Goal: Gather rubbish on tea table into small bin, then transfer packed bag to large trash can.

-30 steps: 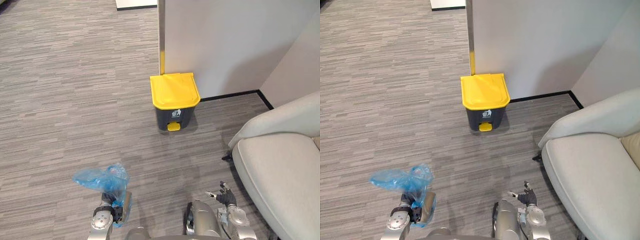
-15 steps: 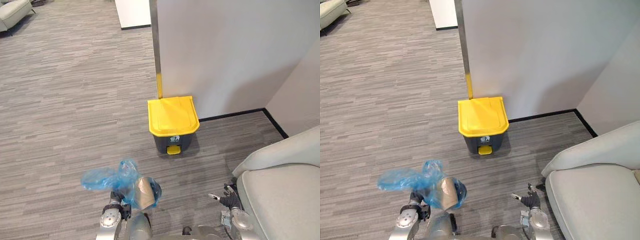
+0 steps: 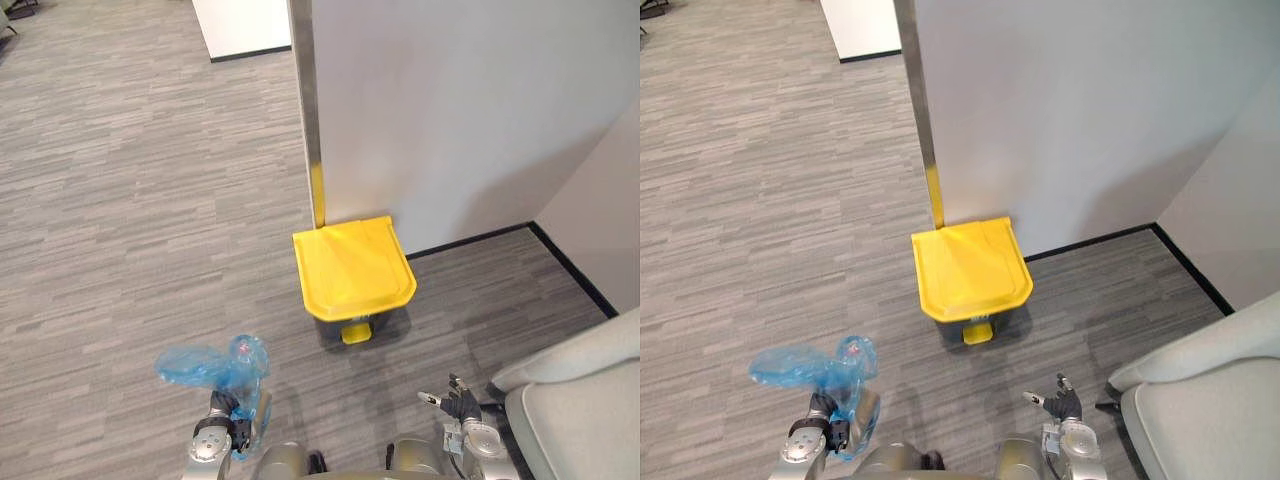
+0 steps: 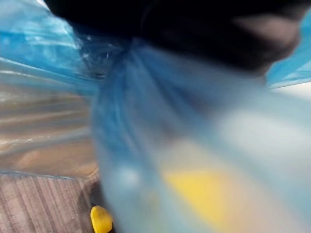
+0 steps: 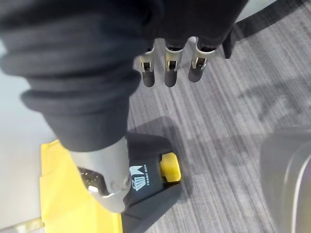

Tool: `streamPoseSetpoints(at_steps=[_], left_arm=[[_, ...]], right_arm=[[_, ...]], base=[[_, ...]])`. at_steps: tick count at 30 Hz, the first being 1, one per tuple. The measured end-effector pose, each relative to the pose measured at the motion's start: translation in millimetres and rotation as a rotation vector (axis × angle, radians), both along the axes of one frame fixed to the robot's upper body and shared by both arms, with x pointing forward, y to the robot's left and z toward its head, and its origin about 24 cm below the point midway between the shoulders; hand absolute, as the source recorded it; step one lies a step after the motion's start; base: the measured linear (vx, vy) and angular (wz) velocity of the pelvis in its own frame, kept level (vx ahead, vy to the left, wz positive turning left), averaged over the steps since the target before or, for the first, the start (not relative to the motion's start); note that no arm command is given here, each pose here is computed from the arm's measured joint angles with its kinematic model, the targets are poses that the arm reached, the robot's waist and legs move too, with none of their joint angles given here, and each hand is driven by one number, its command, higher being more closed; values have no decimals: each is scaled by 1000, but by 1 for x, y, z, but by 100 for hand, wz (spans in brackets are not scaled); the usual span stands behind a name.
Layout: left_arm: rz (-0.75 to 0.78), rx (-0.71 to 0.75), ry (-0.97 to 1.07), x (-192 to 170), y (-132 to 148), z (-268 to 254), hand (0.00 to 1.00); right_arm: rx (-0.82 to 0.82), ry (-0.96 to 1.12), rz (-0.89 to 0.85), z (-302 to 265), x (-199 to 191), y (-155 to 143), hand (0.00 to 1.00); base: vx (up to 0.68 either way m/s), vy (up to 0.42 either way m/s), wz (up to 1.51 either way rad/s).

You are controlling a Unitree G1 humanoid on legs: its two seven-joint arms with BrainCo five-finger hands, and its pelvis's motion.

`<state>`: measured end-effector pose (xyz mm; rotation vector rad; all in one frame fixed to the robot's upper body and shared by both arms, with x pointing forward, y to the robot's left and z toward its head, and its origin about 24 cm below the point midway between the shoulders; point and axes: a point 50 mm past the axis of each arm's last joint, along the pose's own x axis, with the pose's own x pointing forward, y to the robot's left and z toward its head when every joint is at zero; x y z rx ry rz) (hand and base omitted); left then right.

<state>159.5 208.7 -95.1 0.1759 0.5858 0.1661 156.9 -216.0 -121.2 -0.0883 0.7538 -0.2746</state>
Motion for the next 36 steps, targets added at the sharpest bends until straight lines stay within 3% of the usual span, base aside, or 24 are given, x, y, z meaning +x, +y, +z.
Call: streamPoseSetpoints(at_steps=[9, 17, 36], left_arm=[[5, -49, -6, 7, -13, -3, 100], [5, -78, -22, 6, -22, -1, 100], [-2, -10, 94, -9, 0, -16, 100]], right_arm=[[-40, 23, -21, 0, -9, -17, 0], [-3, 6, -78, -1, -18, -12, 0], [13, 62, -129, -9, -24, -17, 0]], base=[[304, -109, 25], [119, 46, 17], [11, 38, 0]])
